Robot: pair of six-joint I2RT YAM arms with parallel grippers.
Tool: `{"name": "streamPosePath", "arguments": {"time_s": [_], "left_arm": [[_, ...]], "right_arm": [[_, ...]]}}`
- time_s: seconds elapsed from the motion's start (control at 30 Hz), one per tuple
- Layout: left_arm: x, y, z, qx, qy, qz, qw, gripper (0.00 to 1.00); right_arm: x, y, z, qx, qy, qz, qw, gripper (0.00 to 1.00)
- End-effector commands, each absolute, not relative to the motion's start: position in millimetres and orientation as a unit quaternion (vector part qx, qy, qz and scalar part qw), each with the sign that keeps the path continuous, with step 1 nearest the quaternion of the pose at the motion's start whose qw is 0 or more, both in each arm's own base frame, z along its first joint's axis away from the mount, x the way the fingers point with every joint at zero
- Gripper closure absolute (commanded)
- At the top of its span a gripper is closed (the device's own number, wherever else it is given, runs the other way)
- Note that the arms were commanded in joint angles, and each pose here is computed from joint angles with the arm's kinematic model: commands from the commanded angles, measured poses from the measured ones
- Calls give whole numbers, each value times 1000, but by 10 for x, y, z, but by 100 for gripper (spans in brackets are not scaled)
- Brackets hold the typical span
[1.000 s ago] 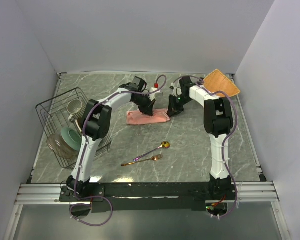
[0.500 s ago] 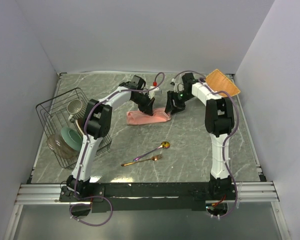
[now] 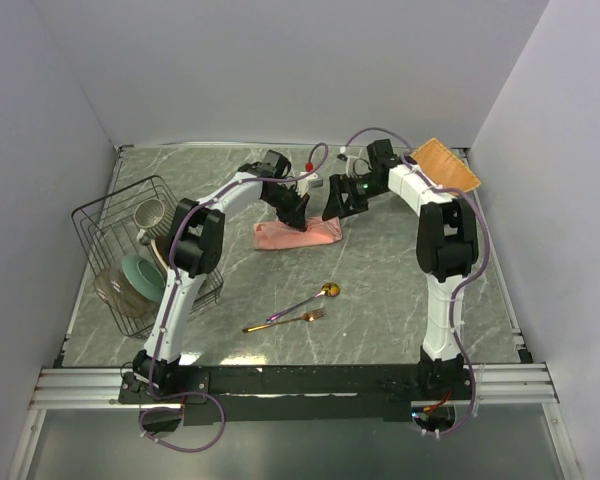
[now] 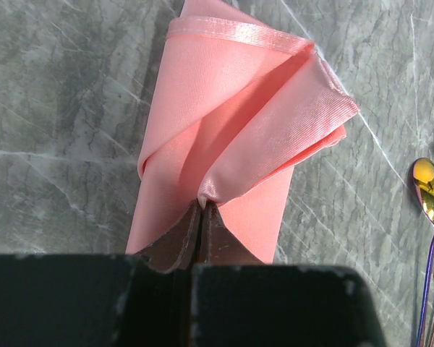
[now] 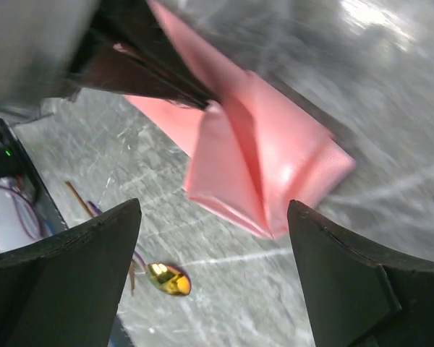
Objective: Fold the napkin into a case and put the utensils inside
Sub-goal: Fold the 2/3-rectangle-folded napkin at the center of the board.
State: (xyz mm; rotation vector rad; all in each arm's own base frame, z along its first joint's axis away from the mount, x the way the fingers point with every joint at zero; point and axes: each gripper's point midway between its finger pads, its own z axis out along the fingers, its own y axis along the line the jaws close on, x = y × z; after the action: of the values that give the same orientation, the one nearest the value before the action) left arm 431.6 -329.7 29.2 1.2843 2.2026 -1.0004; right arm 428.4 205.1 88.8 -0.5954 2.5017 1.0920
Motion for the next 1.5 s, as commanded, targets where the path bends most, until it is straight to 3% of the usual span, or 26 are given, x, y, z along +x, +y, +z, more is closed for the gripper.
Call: {"name": "streamPosePath", "arguments": {"time_s": [0.0,0.4,0.57,0.8,1.0,1.1,1.13,1.2,1.23,1.37,1.43,1.47], "left_arm": [[4244,-3216,-44,455,807,-339,165,99],[4282,-3195,-44,446,811,-340,167,99],[4277,-3192,-37,444,811,-342,167,99],[4284,-3186,11,443,809,-344,175,99],[4329,-3131,93,425,811,-358,182,92],[4394,-3125,257,414,807,-371,198,81],[4446,-3104,311,408,806,-375,210,71],[4500,-3113,570,396,799,-387,233,59],[4538,-3090,633,392,797,-390,243,51],[4671,-3004,947,400,789,-367,288,37],[4697,-2966,921,406,791,-348,296,20],[4711,-2958,903,417,787,-341,302,18]], "right_arm": [[4318,2181,1130,-281,848,386,229,10],[4142,2317,908,-322,834,395,213,14],[4164,2311,824,-302,846,387,209,23],[4316,2277,619,-232,879,369,192,63],[4423,2257,428,-173,903,354,169,85],[4448,2228,322,-148,915,341,156,94],[4441,2189,275,-138,922,330,148,96],[4454,2169,203,-129,927,322,142,100],[4453,2148,169,-122,931,315,138,100],[4478,2129,109,-105,936,310,128,100],[4475,2144,109,-100,936,314,125,100],[4472,2150,113,-101,935,316,125,100]]}}
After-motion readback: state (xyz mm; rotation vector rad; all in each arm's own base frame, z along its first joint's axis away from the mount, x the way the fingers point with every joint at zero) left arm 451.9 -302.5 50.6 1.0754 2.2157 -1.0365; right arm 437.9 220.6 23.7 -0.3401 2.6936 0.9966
